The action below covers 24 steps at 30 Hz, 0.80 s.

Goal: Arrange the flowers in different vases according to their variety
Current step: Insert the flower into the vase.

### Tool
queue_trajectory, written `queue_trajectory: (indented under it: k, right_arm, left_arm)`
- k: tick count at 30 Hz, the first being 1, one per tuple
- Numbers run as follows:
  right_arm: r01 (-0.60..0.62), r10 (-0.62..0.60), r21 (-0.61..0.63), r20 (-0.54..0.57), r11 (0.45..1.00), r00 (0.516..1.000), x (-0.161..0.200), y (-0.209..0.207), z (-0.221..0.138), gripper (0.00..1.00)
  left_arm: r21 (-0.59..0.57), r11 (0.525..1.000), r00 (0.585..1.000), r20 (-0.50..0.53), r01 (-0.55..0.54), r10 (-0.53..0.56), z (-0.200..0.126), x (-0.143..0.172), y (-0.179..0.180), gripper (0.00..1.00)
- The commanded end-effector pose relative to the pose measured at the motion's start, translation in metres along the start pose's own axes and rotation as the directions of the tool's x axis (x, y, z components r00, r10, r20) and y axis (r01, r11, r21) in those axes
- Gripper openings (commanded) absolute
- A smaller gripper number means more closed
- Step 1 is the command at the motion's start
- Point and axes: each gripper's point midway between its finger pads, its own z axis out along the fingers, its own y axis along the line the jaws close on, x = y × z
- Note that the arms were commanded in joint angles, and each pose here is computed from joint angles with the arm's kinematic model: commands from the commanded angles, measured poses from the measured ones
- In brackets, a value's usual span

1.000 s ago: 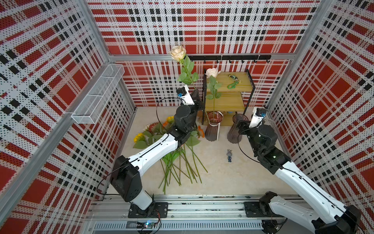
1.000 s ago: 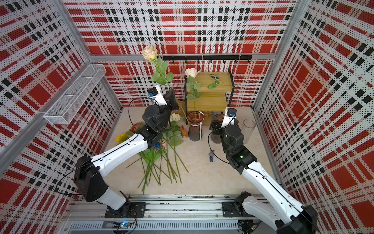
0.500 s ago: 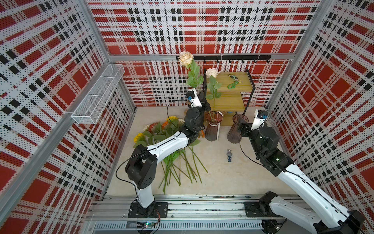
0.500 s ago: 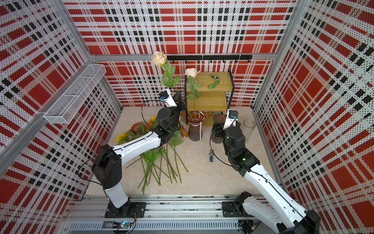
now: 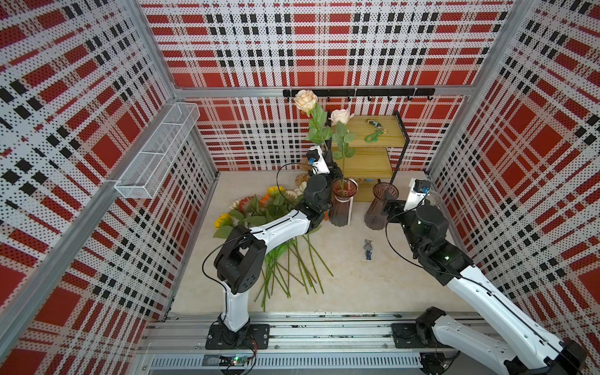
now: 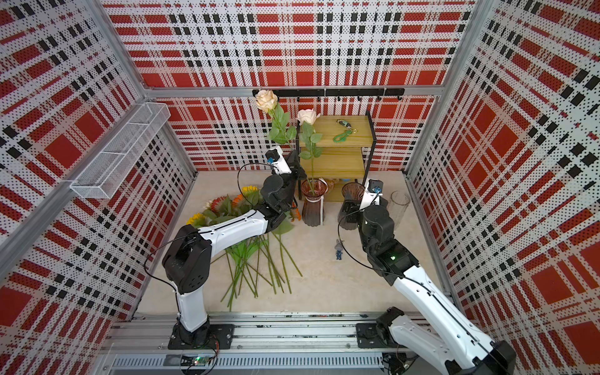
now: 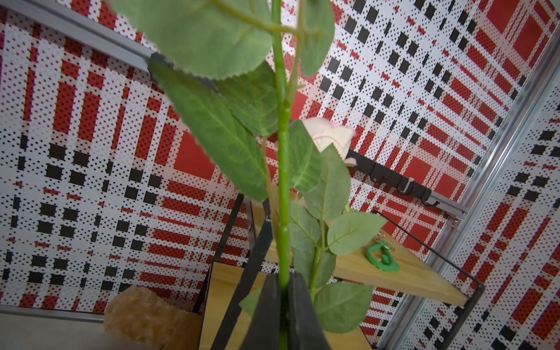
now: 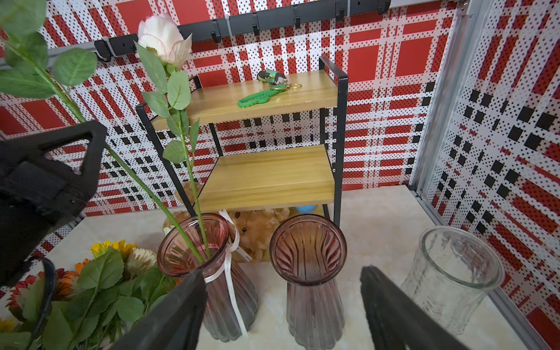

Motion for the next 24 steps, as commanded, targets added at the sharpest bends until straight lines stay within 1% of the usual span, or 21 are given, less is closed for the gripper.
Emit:
queue_trajectory:
  k: [1,2,4,5,7,9,13,15,17,24]
  right_arm:
    - [-0.01,0.011,0.009,-0.006,1.0,1.0,0.004,-0.003,0.001,0.86]
    - [-0.01,0.01,0.01,-0.006,1.0,1.0,0.004,-0.003,0.002,0.86]
    - [-0.01,0.01,0.008,-0.007,1.0,1.0,0.004,-0.002,0.002,0.86]
    - [-0.012,0.012,0.004,-0.007,1.0,1.0,0.004,-0.001,0.002,0.86]
    - [-0.012,0.012,0.0,-0.011,1.0,1.0,0.006,-0.001,0.003,0.86]
    - [-0.01,0.009,-0.014,-0.022,1.0,1.0,0.01,0.003,0.006,0.86]
    - [-0.012,0.007,-0.068,-0.079,0.998,0.997,0.026,0.017,0.015,0.86]
    - [-0.027,0.016,-0.103,-0.108,0.994,0.994,0.034,0.026,0.02,0.86]
    - [-0.047,0.026,-0.142,-0.145,0.989,0.989,0.046,0.035,0.025,0.86]
    - [-0.074,0.016,-0.239,-0.236,0.968,0.972,0.077,0.067,0.031,0.86]
  left_arm:
    - [0.019,1.0,0.999,-0.051,0.007,-0.006,0.008,0.014,-0.008,0.33]
    - [0.02,1.0,0.997,-0.071,0.002,-0.001,0.009,0.018,-0.011,0.42]
    - [0.025,1.0,0.997,-0.073,-0.002,0.004,0.008,0.013,-0.014,0.52]
    - [0.024,1.0,0.998,-0.07,-0.006,0.007,0.006,0.011,-0.015,0.66]
    - [0.024,1.0,0.998,-0.059,-0.01,0.011,0.004,0.002,-0.016,0.77]
    - [0.025,1.0,0.998,-0.057,-0.017,0.018,0.002,-0.004,-0.016,0.78]
    - [0.023,0.999,0.997,-0.072,-0.032,0.033,-0.008,-0.013,-0.014,0.79]
    - [0.022,0.999,0.996,-0.083,-0.039,0.041,-0.016,-0.019,-0.012,0.88]
    - [0.013,0.999,0.994,-0.096,-0.05,0.051,-0.026,-0.025,-0.008,0.91]
    - [-0.027,0.998,0.993,-0.099,-0.061,0.058,-0.062,-0.05,0.017,0.94]
